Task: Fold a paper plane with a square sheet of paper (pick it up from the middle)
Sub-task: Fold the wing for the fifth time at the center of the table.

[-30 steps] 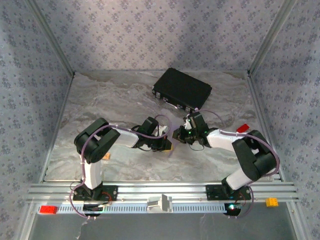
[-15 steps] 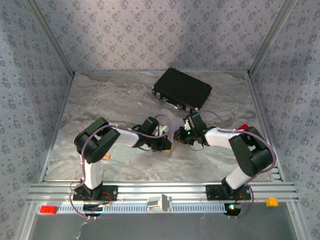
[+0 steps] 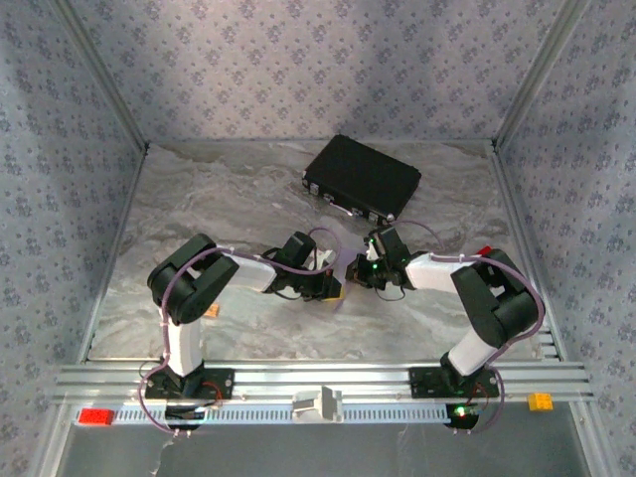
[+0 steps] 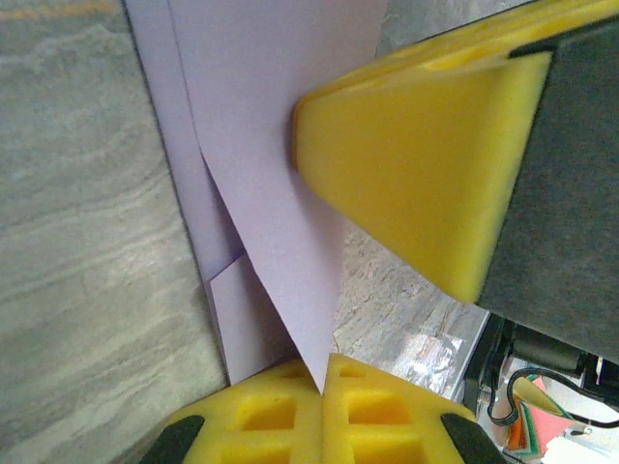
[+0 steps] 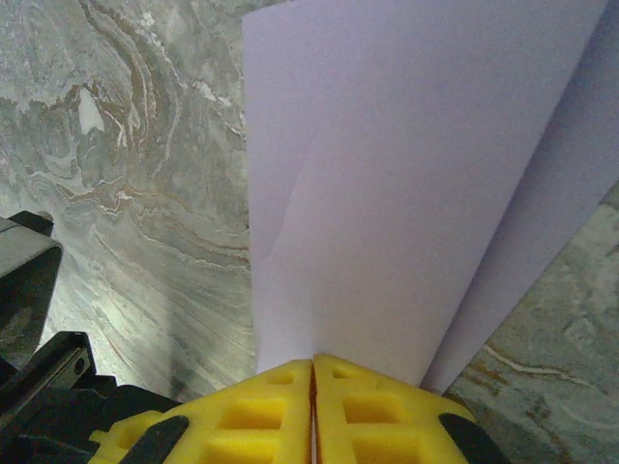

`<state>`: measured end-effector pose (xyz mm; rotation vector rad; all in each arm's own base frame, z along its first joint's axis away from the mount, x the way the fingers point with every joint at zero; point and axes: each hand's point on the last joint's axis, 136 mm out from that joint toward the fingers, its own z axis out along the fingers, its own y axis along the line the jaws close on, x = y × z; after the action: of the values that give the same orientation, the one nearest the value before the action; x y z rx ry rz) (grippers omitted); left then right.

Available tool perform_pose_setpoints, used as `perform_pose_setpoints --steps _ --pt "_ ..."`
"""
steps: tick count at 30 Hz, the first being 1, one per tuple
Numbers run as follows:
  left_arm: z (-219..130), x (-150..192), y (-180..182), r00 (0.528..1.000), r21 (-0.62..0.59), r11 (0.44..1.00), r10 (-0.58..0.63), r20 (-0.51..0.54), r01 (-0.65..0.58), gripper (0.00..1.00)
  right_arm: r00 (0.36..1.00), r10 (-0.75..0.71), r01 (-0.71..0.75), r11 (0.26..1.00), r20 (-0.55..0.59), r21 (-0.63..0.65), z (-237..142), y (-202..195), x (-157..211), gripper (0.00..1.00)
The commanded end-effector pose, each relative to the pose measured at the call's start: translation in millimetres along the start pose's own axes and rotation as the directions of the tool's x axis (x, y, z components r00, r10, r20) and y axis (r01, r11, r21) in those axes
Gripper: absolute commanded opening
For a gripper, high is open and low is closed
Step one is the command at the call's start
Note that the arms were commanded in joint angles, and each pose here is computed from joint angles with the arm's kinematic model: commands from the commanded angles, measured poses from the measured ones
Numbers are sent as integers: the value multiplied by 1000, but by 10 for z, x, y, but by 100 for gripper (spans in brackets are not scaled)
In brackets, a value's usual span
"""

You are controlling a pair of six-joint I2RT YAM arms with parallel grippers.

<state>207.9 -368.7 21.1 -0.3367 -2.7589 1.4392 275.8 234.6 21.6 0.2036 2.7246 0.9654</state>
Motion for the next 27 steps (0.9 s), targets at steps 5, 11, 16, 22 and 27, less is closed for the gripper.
perform_pose_setpoints --steps 5,11,16,22,27 --pt "34 143 116 1000 -100 995 -8 -17 7 6 1000 14 -14 996 -4 83 -25 -270 93 10" --pt "-56 94 -107 1000 -48 999 19 3 -19 11 1000 19 -18 996 -5 85 -23 -298 99 10" --pt "-78 126 -161 1000 -15 1000 23 -1 -23 11 1000 19 -18 996 -6 86 -19 -304 103 10" --pt "-107 130 -216 1000 10 1000 29 9 -29 10 1000 25 -24 995 -10 94 -4 -333 120 10" --pt "-96 175 -198 1000 22 1000 22 -2 -22 2 999 31 -29 994 -17 104 19 -364 136 10"
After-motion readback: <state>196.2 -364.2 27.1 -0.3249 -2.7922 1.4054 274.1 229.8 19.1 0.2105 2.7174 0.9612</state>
